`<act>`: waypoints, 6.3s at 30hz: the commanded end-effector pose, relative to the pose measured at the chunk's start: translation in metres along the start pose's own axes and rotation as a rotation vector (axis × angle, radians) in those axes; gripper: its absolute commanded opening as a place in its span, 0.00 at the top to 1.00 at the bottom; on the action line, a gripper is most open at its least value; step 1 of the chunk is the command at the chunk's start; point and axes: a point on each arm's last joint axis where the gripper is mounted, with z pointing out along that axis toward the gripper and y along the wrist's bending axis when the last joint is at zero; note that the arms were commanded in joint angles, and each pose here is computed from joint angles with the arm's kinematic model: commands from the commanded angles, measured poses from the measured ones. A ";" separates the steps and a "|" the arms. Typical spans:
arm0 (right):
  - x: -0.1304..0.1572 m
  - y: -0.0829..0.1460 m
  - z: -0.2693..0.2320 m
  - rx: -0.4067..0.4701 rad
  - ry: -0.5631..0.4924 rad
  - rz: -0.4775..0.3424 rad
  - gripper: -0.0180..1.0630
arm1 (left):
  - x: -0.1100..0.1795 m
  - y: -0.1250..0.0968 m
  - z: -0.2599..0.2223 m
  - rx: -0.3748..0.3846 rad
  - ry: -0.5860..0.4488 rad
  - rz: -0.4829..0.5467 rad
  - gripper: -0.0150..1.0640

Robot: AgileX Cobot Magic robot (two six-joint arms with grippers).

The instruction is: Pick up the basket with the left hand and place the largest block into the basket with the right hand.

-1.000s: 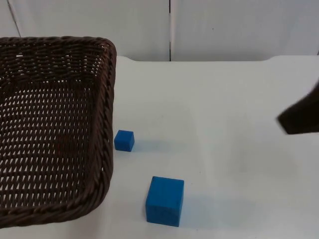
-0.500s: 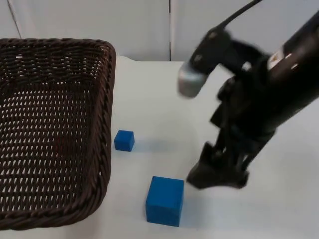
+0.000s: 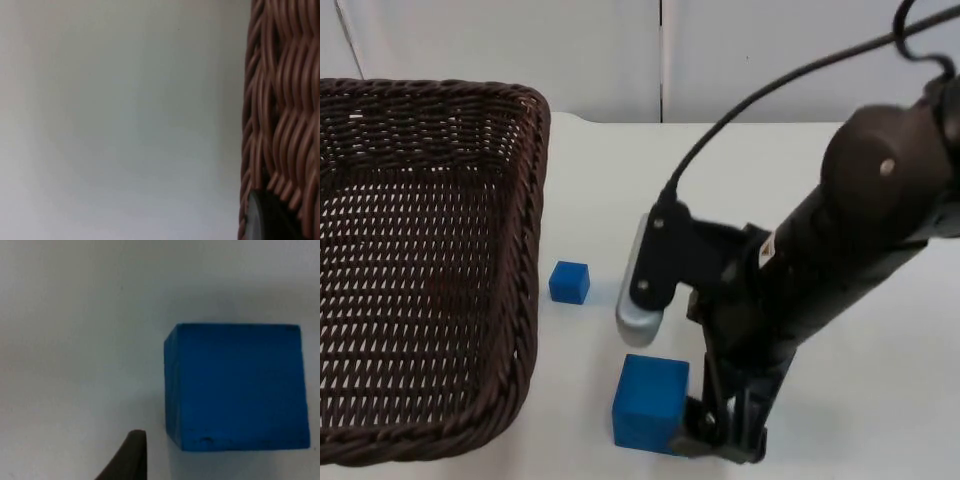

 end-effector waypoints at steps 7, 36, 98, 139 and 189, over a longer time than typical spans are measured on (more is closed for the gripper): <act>-0.008 -0.004 0.024 -0.039 0.016 -0.003 0.01 | 0.000 -0.002 -0.002 0.009 -0.018 -0.005 0.99; -0.018 -0.003 0.034 -0.106 -0.038 0.015 0.72 | -0.001 -0.001 -0.002 0.003 -0.027 -0.003 0.99; -0.045 -0.019 -0.212 0.131 -0.361 0.154 0.98 | -0.001 -0.001 -0.002 0.002 -0.031 -0.003 0.99; -0.204 -0.043 -0.058 -0.057 -0.408 0.107 0.35 | -0.001 -0.001 -0.002 0.000 -0.028 -0.001 0.99; -0.119 -0.075 -0.247 0.014 -0.450 0.291 0.14 | -0.013 -0.018 0.021 0.111 -0.037 0.021 0.99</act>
